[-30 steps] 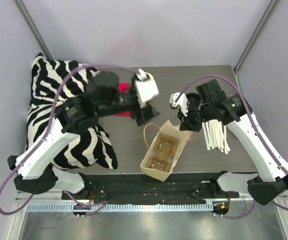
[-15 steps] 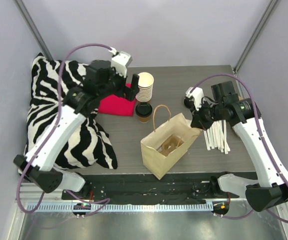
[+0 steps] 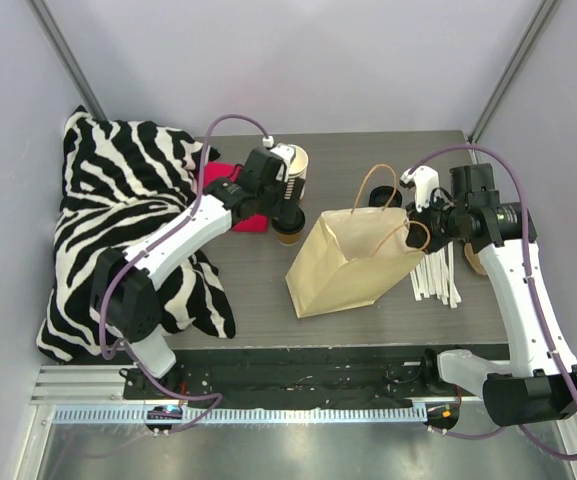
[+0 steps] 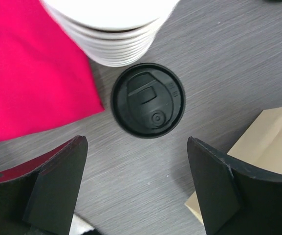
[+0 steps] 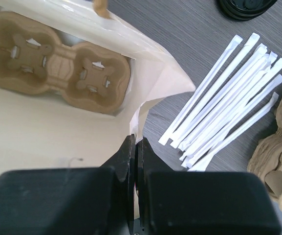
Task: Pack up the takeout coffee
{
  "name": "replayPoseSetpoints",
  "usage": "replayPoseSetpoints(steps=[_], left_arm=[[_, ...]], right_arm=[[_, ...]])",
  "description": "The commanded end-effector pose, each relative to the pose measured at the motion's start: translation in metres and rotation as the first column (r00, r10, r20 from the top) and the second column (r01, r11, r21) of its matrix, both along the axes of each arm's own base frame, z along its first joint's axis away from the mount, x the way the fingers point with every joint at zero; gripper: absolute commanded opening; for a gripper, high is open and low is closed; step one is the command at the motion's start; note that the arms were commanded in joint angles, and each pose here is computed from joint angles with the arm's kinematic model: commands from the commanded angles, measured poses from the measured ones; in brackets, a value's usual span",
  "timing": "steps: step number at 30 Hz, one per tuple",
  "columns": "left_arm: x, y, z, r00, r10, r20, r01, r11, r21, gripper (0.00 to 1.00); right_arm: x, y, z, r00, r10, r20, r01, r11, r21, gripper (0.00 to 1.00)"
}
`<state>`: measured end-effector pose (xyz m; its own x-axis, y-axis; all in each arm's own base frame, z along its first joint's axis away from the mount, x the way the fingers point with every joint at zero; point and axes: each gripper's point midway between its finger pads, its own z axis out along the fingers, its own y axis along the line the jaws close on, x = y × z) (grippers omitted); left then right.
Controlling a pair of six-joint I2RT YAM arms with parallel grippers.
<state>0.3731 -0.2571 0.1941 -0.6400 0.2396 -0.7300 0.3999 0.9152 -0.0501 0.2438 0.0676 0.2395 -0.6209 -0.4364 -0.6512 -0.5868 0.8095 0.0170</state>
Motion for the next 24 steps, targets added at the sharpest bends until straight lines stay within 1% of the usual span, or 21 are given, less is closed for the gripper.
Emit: replayPoseSetpoints(steps=[1,8,16,22,24], left_arm=[[0.018,-0.022,0.014,0.997,0.03,0.076,-0.026,0.998,-0.061,0.86],[0.026,-0.03,0.002,0.998,0.025,0.061,-0.022,0.998,-0.053,0.82],[0.031,-0.036,-0.012,0.999,0.025,0.046,-0.023,0.999,-0.043,0.82],[0.033,-0.039,-0.02,0.999,0.029,0.043,-0.027,0.999,-0.031,0.75],[0.035,-0.037,-0.024,0.998,0.038,0.044,-0.038,0.999,-0.017,0.75]], right_arm=[[-0.005,-0.014,0.002,1.0,-0.019,0.008,0.02,0.998,-0.066,0.01],[-0.007,-0.007,0.021,0.999,0.0,0.036,0.001,0.999,-0.032,0.01],[-0.004,-0.003,0.032,0.999,0.011,0.047,-0.011,1.0,-0.011,0.01],[-0.004,-0.004,0.031,0.999,0.01,0.042,-0.01,1.0,-0.017,0.01],[-0.003,-0.004,0.031,0.999,0.012,0.043,-0.011,1.0,-0.018,0.01]])
